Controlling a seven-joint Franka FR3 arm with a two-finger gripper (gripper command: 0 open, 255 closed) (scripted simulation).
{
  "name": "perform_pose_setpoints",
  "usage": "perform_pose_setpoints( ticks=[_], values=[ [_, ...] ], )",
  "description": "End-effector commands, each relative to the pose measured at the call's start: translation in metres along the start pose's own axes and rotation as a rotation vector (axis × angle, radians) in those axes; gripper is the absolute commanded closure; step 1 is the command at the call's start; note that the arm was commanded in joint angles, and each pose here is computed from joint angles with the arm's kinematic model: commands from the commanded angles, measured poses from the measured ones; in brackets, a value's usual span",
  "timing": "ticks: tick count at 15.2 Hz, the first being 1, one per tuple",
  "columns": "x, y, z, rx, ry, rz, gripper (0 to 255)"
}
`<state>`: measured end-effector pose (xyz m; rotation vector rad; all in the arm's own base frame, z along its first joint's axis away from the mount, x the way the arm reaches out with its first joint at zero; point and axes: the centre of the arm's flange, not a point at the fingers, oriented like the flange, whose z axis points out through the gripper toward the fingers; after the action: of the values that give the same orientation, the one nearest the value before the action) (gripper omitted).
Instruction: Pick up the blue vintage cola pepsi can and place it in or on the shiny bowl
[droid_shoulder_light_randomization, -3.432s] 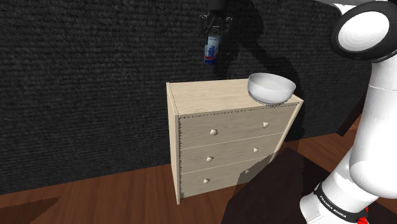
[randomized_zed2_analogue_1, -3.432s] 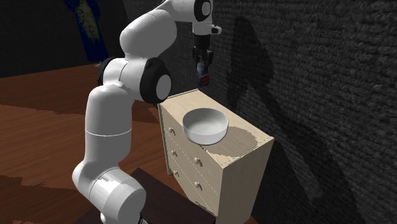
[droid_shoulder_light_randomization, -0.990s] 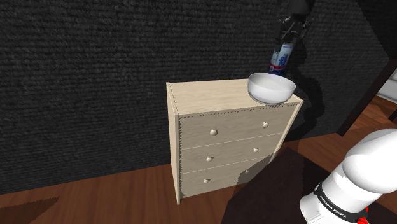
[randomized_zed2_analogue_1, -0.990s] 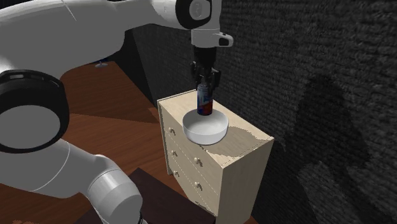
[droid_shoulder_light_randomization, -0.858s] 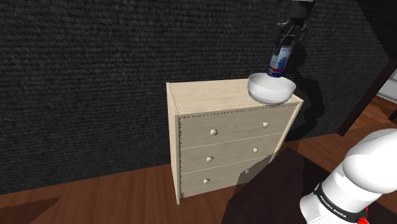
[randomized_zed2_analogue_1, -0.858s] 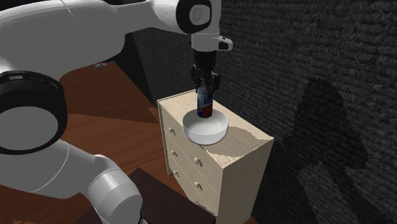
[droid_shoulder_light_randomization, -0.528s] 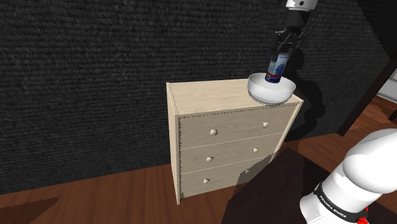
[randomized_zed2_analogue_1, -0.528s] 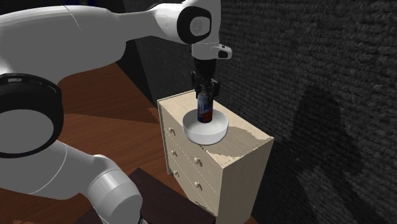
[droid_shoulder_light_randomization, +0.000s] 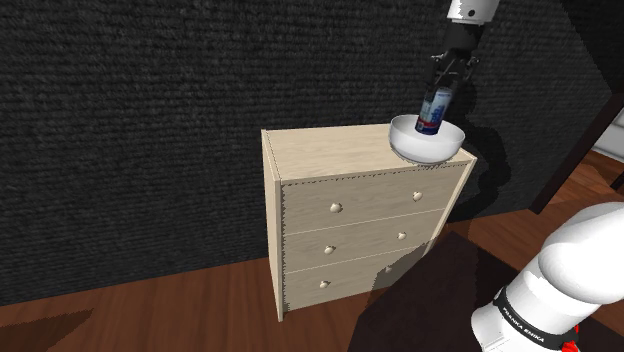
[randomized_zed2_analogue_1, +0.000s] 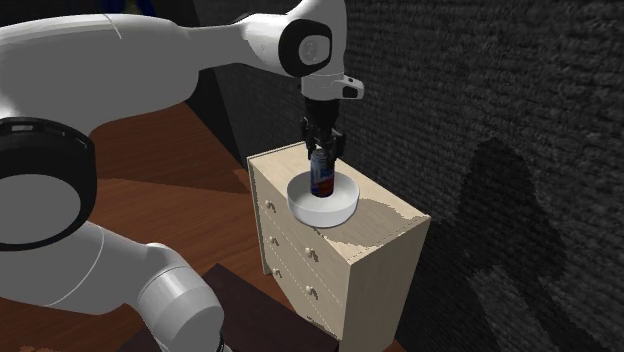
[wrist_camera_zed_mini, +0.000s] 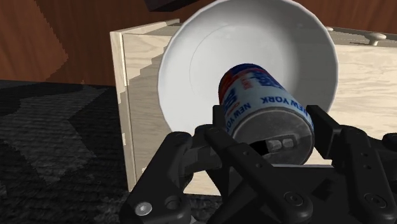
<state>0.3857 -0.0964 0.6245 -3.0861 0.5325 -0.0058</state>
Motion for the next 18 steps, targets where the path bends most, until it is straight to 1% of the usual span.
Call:
perform_pose_setpoints(
  ticks=[1,2,7,11,18],
  values=[
    [0.0,0.0,0.0,0.0,0.0,0.0,255],
    [0.0,0.0,0.0,0.0,0.0,0.0,0],
    [0.0,0.0,0.0,0.0,0.0,0.0,0],
    [0.0,0.0,-0.05,0.0,0.0,0.0,0],
    [0.0,0.0,-0.05,0.0,0.0,0.0,0]
  ],
)
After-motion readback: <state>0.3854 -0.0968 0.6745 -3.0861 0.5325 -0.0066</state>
